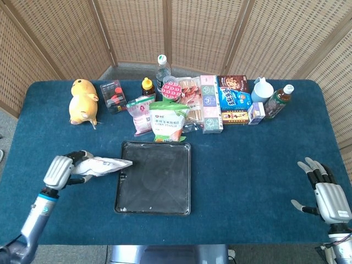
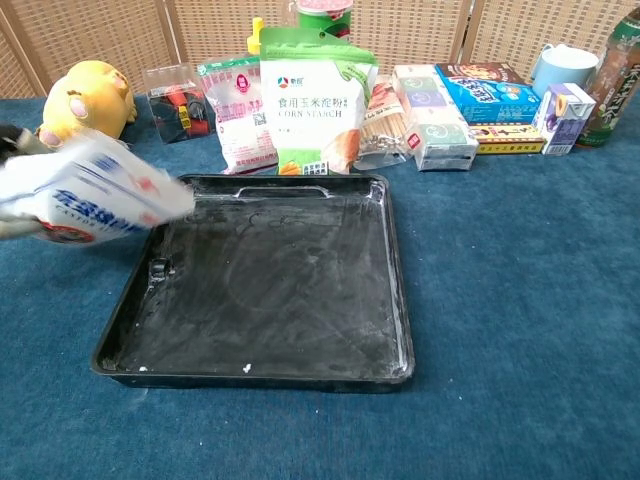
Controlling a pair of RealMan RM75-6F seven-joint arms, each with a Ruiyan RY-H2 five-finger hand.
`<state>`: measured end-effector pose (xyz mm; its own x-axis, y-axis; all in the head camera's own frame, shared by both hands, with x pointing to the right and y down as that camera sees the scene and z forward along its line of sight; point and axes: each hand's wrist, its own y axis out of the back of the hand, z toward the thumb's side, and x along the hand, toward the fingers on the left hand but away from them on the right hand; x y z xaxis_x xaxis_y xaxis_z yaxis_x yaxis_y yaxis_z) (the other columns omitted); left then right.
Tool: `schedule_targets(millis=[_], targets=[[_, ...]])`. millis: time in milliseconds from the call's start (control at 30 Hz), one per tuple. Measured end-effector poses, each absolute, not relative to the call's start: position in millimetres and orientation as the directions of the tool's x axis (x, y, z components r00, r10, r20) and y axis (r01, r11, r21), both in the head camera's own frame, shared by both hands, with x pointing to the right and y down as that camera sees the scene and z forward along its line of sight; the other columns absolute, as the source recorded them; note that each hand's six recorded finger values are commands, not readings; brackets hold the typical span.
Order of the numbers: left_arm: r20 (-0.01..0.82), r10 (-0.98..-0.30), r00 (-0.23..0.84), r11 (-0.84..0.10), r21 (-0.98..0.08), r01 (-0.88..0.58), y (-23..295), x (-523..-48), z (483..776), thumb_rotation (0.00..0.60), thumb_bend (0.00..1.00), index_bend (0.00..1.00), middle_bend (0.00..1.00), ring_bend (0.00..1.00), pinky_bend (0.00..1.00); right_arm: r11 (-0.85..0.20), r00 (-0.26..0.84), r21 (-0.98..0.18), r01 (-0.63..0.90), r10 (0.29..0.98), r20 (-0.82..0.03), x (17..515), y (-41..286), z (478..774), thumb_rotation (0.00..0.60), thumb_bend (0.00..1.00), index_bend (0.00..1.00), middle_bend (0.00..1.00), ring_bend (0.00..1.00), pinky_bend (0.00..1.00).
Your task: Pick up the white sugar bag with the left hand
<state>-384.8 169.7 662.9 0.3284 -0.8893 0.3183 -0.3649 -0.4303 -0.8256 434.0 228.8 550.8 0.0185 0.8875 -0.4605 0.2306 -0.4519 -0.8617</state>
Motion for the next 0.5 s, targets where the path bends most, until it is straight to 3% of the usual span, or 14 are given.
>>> schedule_targets(millis=[500], targets=[[0.221,-0.879,0.422,-0.371,-0.874,-0.314,151,-347,623,0.6,0.37,0.7,0.58,0.57,0.61,-0.444,0.013,-0.863,0.24,0.891,-0.455,437,228,549,0.6,0.0,0.11,0.01,0.01,0.0]])
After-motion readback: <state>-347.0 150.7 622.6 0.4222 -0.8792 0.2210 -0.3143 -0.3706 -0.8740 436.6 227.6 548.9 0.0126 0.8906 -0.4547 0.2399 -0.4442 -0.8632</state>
